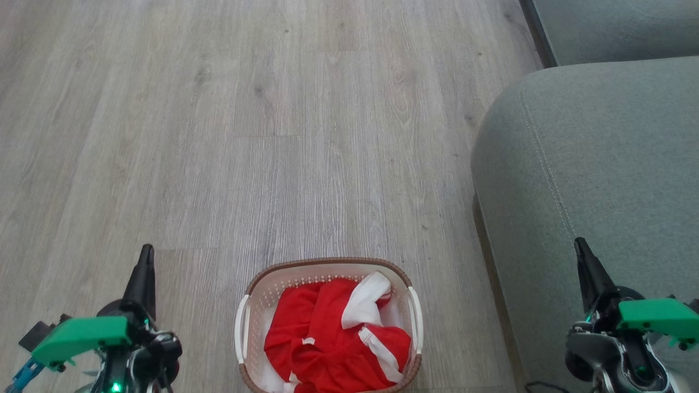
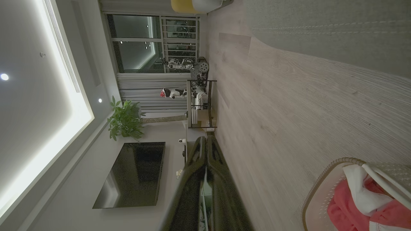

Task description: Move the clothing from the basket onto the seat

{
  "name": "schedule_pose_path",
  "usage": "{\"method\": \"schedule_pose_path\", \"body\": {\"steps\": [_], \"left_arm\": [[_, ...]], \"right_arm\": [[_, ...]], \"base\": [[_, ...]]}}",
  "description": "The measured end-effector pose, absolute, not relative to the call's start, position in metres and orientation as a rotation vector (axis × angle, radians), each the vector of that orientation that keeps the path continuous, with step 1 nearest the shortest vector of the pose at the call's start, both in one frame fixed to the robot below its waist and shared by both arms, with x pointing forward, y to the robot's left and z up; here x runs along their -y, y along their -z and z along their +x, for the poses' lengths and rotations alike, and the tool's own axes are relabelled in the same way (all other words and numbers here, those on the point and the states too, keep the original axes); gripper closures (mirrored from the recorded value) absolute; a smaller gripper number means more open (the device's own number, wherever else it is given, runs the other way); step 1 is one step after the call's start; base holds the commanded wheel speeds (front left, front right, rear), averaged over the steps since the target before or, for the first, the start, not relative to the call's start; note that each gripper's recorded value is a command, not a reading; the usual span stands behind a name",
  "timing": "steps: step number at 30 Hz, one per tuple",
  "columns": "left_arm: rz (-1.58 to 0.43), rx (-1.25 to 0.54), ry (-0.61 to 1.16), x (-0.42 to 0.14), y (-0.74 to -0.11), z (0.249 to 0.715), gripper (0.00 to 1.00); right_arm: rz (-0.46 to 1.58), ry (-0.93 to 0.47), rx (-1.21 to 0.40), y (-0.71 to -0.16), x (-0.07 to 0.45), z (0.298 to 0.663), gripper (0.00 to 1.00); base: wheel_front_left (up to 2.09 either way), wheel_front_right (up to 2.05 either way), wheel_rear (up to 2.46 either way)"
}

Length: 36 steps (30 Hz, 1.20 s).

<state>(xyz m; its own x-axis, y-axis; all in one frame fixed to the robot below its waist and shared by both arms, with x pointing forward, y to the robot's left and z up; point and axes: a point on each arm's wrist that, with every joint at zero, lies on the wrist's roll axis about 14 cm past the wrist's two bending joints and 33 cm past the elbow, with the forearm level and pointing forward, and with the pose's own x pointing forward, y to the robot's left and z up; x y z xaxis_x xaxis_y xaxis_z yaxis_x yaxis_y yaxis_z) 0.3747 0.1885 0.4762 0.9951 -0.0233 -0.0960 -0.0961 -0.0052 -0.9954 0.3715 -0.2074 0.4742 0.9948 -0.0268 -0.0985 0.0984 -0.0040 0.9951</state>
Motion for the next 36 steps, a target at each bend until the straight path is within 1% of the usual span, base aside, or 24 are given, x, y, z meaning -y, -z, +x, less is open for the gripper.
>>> {"method": "schedule_pose_path", "body": {"steps": [6, 7, 12, 14, 26, 36], "left_arm": [[-1.576, -0.094, -0.058, -0.189, -0.476, 0.375, 1.00], [-1.576, -0.098, -0.061, -0.188, -0.475, 0.374, 0.00], [-1.589, -0.193, -0.163, -0.186, -0.434, 0.352, 0.00], [-1.590, -0.209, -0.188, -0.186, -0.426, 0.345, 0.00], [-1.562, -0.176, -0.176, -0.186, -0.437, 0.348, 0.00], [-1.460, -0.156, -0.146, -0.184, -0.450, 0.352, 0.00]], "right_arm": [[1.572, 0.099, -0.056, -0.474, 0.207, 0.371, 1.00], [1.572, 0.101, -0.060, -0.473, 0.207, 0.371, 0.00], [1.582, 0.194, -0.154, -0.435, 0.204, 0.351, 0.00], [1.581, 0.210, -0.171, -0.428, 0.203, 0.345, 0.00], [1.545, 0.198, -0.166, -0.432, 0.198, 0.346, 0.00], [1.450, 0.178, -0.146, -0.440, 0.197, 0.349, 0.00]], "base": [[0.00, 0.00, 0.00], [0.00, 0.00, 0.00], [0.00, 0.00, 0.00], [0.00, 0.00, 0.00], [0.00, 0.00, 0.00], [0.00, 0.00, 0.00]]}}
